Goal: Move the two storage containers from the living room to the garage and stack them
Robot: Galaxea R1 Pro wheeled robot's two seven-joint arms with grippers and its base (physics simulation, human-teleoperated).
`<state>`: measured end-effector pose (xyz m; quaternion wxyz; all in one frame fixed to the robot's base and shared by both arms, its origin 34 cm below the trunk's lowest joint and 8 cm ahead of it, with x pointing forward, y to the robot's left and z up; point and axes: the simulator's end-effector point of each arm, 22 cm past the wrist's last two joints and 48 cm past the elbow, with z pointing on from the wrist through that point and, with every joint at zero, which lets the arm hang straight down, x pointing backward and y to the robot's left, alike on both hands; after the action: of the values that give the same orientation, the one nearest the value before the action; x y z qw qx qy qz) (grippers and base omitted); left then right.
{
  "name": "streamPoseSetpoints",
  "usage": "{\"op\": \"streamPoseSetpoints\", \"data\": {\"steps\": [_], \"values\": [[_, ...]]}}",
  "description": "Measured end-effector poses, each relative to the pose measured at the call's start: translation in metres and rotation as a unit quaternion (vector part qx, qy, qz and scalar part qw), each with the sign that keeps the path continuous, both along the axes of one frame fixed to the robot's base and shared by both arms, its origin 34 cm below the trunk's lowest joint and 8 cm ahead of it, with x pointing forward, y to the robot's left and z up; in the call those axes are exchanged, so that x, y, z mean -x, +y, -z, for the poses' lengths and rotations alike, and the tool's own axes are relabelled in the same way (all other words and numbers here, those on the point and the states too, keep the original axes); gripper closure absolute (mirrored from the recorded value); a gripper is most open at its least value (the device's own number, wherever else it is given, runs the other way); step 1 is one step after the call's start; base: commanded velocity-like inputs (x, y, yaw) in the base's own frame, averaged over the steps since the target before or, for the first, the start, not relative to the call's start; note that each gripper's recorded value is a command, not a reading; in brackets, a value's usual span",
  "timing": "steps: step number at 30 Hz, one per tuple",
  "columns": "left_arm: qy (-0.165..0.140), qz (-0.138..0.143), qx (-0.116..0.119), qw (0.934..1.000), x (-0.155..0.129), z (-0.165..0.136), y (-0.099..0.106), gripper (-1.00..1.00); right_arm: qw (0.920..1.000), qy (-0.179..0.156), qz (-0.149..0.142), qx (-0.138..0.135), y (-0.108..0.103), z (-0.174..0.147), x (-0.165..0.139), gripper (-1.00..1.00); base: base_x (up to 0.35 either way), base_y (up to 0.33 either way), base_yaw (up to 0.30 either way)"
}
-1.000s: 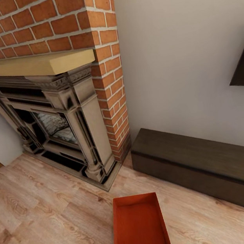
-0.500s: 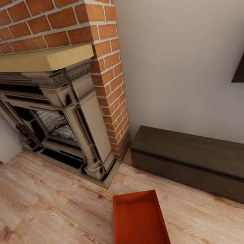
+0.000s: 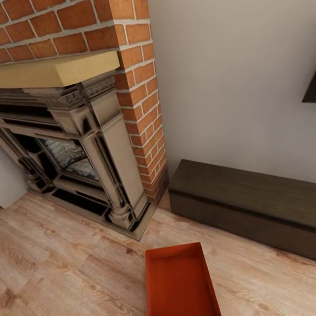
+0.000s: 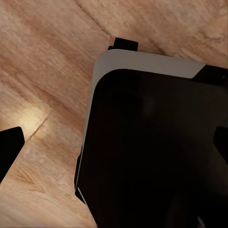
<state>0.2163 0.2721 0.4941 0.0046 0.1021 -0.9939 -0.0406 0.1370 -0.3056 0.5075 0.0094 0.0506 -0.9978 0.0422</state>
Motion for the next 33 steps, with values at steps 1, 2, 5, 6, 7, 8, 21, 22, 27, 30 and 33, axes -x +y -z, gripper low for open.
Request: {"op": "streamPoseSetpoints", "data": {"steps": [1, 2, 5, 6, 7, 8, 21, 22, 27, 30, 33], "values": [[0.001, 0.000, 0.000, 1.0000, 0.001, 0.000, 0.000, -1.00, 1.0000, 0.001, 0.000, 0.000, 0.000, 0.000, 0.001, -1.00, 0.000, 0.000, 0.000], [0.002, 0.000, 0.000, 1.0000, 0.001, 0.000, 0.000, -1.00, 1.0000, 0.002, 0.000, 0.000, 0.000, 0.000, 0.001, -1.00, 0.000, 0.000, 0.000], [0.004, 0.000, 0.000, 1.0000, 0.003, 0.001, 0.000, -1.00, 1.0000, 0.004, 0.000, 0.000, 0.000, 0.000, 0.003, -1.00, 0.000, 0.000, 0.000], [0.005, 0.000, 0.000, 1.0000, 0.004, 0.001, 0.000, -1.00, 1.0000, 0.005, 0.000, 0.000, 0.000, 0.000, 0.004, -1.00, 0.000, 0.000, 0.000], [0.006, 0.000, 0.000, 1.0000, 0.005, 0.001, 0.000, -1.00, 1.0000, 0.006, 0.000, 0.000, 0.000, 0.000, 0.004, -1.00, 0.000, 0.000, 0.000], [0.006, 0.000, 0.000, 1.0000, 0.005, 0.001, 0.000, -1.00, 1.0000, 0.006, 0.000, 0.000, 0.000, 0.000, 0.005, -1.00, 0.000, 0.000, 0.000], [0.017, 0.000, 0.000, 0.9999, 0.014, 0.002, 0.000, -1.00, 0.9999, 0.016, 0.000, 0.000, 0.000, 0.000, 0.013, -1.00, 0.000, 0.000, 0.000], [0.018, 0.000, 0.000, 0.9998, 0.014, 0.002, 0.000, -1.00, 0.9999, 0.017, 0.000, 0.000, 0.000, 0.000, 0.014, -1.00, 0.000, 0.000, 0.000], [0.022, 0.000, 0.000, 0.9998, 0.017, 0.003, 0.000, -1.00, 0.9998, 0.021, 0.000, 0.000, 0.000, 0.000, 0.017, -1.00, 0.000, 0.000, 0.000], [0.024, 0.000, 0.000, 0.9997, 0.019, 0.003, 0.000, -1.00, 0.9997, 0.024, 0.000, 0.000, 0.000, -0.001, 0.019, -1.00, 0.000, 0.000, 0.000], [0.026, 0.000, 0.000, 0.9997, 0.021, 0.004, 0.000, -1.00, 0.9997, 0.026, 0.000, 0.000, 0.000, -0.001, 0.021, -1.00, 0.000, 0.000, 0.000]]}}
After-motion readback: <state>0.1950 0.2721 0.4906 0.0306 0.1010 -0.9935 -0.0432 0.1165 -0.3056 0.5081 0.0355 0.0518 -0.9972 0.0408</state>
